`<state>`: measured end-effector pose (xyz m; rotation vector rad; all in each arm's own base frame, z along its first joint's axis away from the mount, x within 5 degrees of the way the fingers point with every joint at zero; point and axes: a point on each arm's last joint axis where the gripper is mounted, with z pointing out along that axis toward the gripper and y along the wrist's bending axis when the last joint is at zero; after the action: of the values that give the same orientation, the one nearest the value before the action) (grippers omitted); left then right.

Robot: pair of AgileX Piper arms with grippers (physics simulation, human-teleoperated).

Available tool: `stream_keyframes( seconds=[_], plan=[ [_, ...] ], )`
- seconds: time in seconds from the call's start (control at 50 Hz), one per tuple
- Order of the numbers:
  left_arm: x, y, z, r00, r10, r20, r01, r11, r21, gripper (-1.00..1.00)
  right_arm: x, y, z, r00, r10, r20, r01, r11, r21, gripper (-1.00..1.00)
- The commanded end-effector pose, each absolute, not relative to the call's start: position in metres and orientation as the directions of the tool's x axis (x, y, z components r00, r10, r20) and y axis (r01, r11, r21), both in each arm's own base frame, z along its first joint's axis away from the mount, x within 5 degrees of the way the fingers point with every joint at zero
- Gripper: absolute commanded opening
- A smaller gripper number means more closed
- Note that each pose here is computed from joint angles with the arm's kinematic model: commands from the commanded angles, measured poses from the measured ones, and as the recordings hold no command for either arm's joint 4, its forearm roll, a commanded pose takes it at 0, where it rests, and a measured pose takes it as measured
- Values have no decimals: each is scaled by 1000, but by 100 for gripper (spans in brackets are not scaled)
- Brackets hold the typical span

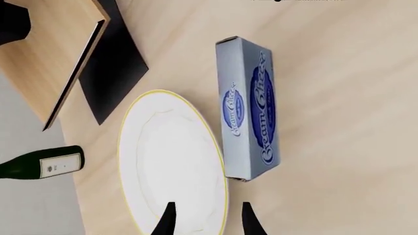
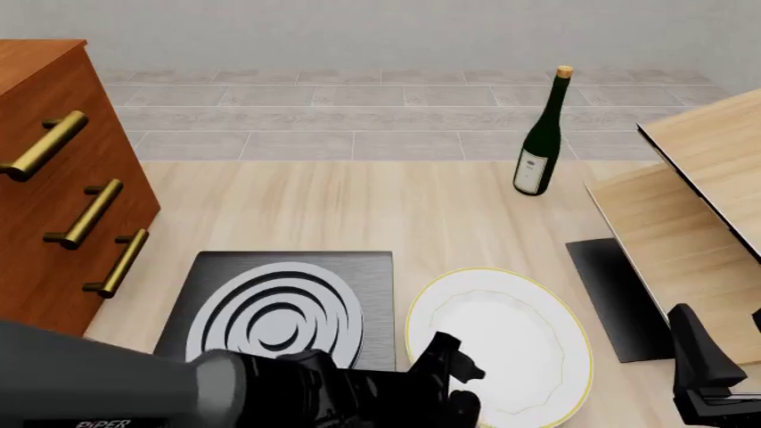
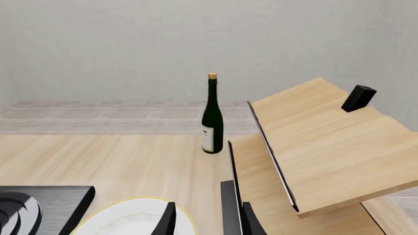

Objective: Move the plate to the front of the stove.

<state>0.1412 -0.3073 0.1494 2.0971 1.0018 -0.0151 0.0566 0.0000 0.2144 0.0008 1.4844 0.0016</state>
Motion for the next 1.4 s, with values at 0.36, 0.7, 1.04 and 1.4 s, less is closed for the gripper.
stream_keyframes(
  seconds=[0.36, 0.7, 1.04, 1.4],
  plan=[
    [152, -311, 132, 675, 667, -316, 667, -367, 648, 100, 57, 0, 214, 87, 2, -996, 0, 1000, 2, 100],
    [155, -315, 126, 672, 670, -314, 669, -368, 646, 100, 57, 0, 214, 87, 1, -996, 0, 1000, 1, 100],
    [158, -316, 123, 669, 674, -312, 670, -367, 645, 100, 57, 0, 214, 87, 1, -996, 1, 1000, 2, 100],
    [163, -315, 122, 661, 682, -313, 674, -355, 648, 100, 57, 0, 214, 87, 2, -996, 0, 1000, 2, 100]
  ],
)
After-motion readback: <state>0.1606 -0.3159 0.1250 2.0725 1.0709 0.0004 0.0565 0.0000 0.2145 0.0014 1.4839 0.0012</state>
